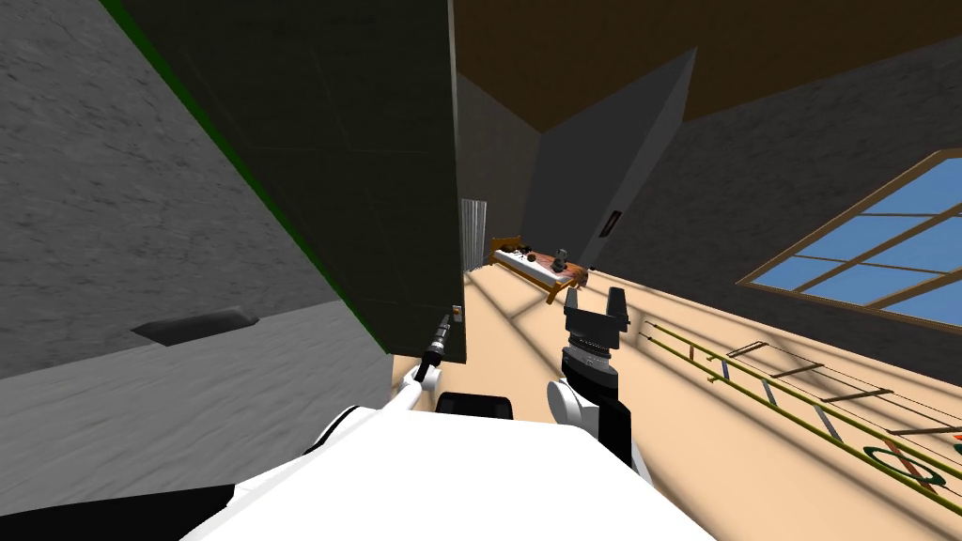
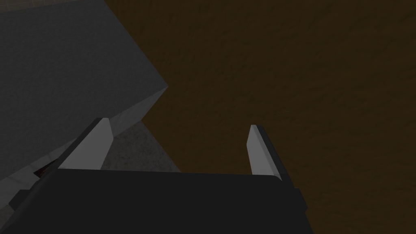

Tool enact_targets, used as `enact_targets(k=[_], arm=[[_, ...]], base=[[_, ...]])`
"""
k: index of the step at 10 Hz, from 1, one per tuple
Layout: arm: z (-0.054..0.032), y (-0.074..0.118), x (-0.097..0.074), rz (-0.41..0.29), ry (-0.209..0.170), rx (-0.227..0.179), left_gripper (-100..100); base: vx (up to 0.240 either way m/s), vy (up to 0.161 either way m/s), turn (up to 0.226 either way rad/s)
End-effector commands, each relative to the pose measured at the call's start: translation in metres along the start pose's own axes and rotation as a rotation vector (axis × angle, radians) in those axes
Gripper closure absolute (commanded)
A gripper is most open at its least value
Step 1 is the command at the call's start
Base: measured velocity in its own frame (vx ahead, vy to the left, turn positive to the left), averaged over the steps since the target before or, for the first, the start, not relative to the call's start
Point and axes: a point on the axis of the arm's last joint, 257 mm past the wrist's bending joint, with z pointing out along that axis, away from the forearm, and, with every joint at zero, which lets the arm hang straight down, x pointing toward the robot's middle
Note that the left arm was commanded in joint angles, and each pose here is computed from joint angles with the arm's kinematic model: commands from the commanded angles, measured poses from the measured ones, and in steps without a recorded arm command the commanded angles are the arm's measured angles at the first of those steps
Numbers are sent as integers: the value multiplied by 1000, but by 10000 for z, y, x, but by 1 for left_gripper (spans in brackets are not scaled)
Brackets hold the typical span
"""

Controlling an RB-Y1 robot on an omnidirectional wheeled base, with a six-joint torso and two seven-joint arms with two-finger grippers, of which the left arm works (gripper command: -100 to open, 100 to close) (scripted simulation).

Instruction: Push the door open

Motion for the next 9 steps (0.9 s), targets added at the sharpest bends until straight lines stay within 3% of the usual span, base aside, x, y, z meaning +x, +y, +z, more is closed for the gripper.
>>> enact_targets(k=[1,3,4,5,9], arm=[[-10,-6,-7,-2,-4,4,-100],[-27,-12,112,-28,-6,8,-100],[-17,-5,74,-19,-5,6,-100],[-17,-5,74,-19,-5,6,100],[-17,-5,74,-19,-5,6,100]], base=[[237,-27,-33],[263,-19,-32],[99,-7,9],[-21,-2,-3],[-22,2,-3]])
